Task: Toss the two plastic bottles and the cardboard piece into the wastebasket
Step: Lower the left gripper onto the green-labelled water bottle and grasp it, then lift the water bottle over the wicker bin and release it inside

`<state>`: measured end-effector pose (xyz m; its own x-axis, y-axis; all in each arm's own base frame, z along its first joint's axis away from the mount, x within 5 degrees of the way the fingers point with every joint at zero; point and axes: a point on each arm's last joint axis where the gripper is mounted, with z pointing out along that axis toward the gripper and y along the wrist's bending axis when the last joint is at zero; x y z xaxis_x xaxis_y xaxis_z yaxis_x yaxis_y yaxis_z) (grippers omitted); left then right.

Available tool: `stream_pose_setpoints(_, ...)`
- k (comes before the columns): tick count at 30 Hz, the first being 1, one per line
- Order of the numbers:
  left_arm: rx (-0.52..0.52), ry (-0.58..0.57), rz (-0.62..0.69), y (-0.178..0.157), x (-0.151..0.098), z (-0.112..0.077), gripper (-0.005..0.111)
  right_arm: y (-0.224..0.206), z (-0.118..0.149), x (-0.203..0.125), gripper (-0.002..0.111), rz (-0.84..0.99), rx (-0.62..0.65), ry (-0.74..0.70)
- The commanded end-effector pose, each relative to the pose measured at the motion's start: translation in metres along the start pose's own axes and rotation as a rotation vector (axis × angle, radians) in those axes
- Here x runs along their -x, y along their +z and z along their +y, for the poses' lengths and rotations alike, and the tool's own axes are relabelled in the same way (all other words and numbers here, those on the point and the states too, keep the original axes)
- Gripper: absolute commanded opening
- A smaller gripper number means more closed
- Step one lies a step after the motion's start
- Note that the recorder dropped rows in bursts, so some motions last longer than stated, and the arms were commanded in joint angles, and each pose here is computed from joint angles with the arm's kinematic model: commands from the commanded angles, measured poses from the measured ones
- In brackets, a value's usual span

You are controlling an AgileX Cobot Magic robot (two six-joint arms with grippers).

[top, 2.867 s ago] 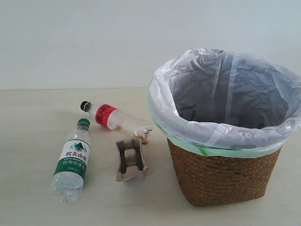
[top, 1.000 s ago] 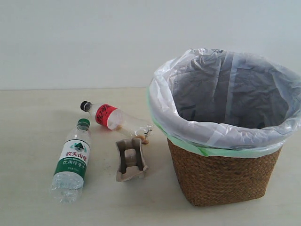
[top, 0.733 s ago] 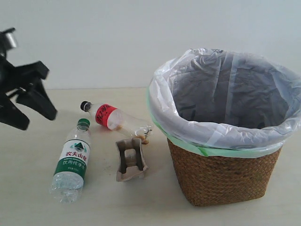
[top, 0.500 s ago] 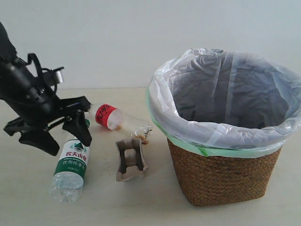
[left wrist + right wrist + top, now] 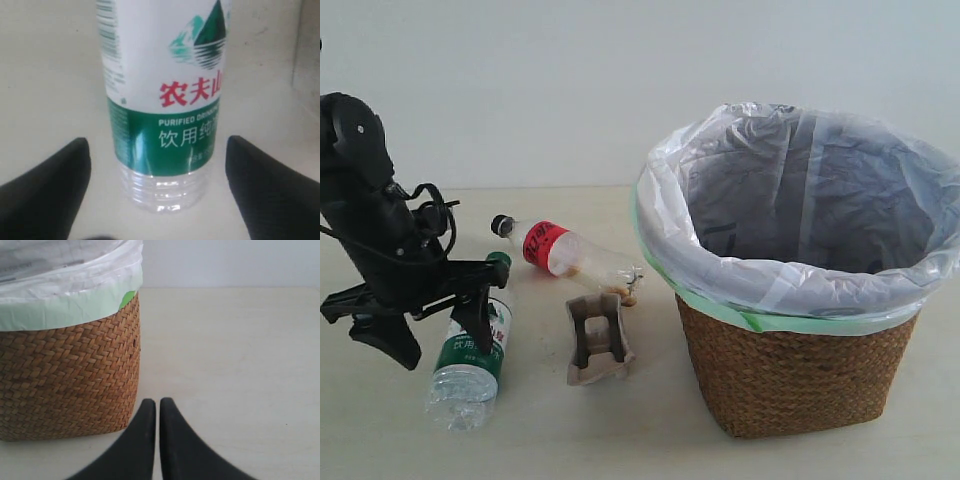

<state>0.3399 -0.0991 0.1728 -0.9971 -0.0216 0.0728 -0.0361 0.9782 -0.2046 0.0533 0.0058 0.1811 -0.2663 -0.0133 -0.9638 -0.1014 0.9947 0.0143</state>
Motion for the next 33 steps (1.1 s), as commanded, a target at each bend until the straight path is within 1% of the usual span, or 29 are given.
stream_pose_setpoints(1,0.002,-0.008,-0.055,-0.001,0.004,-0.001,0.071,0.000,0.000,0.001,0.000,-0.014,0.001,-0.002)
stream_pose_setpoints(4,-0.018,-0.025,-0.042,0.004,0.006,-0.002,0.071,0.000,0.000,0.001,0.000,-0.014,0.001,-0.002)
stream_pose_setpoints(8,-0.006,-0.030,-0.011,0.015,0.008,0.000,0.071,0.000,0.000,0.001,0.000,-0.014,0.001,-0.002)
stream_pose_setpoints(13,-0.002,-0.033,-0.014,0.026,0.012,0.002,0.071,0.000,0.000,0.001,0.000,-0.014,0.001,-0.002)
stream_pose_setpoints(18,0.010,-0.043,0.016,0.047,0.017,0.006,0.071,0.000,0.000,0.001,0.000,-0.014,0.001,-0.002)
stream_pose_setpoints(22,0.012,-0.044,0.023,0.049,0.017,0.006,0.069,0.000,0.000,0.001,0.000,-0.014,0.001,-0.002)
stream_pose_setpoints(24,0.013,-0.044,0.026,0.049,0.017,0.006,0.057,0.000,0.000,0.001,0.000,-0.014,0.001,-0.002)
stream_pose_setpoints(25,0.016,-0.042,0.025,0.049,0.017,0.007,0.044,0.000,0.000,0.001,0.000,-0.014,0.001,-0.002)
stream_pose_setpoints(27,0.029,-0.032,0.028,0.049,0.016,0.008,0.029,0.000,0.000,0.001,0.000,-0.014,0.001,-0.002)
stream_pose_setpoints(29,0.054,-0.015,0.041,0.049,0.015,0.010,0.009,0.000,0.000,0.001,0.000,-0.014,0.001,-0.002)
stream_pose_setpoints(30,0.078,0.013,0.057,0.049,0.014,0.012,0.004,0.000,0.000,0.001,0.000,-0.014,0.001,-0.002)
stream_pose_setpoints(33,0.122,0.043,0.072,0.047,0.012,0.016,0.004,0.000,0.000,0.001,0.000,-0.014,0.001,-0.002)
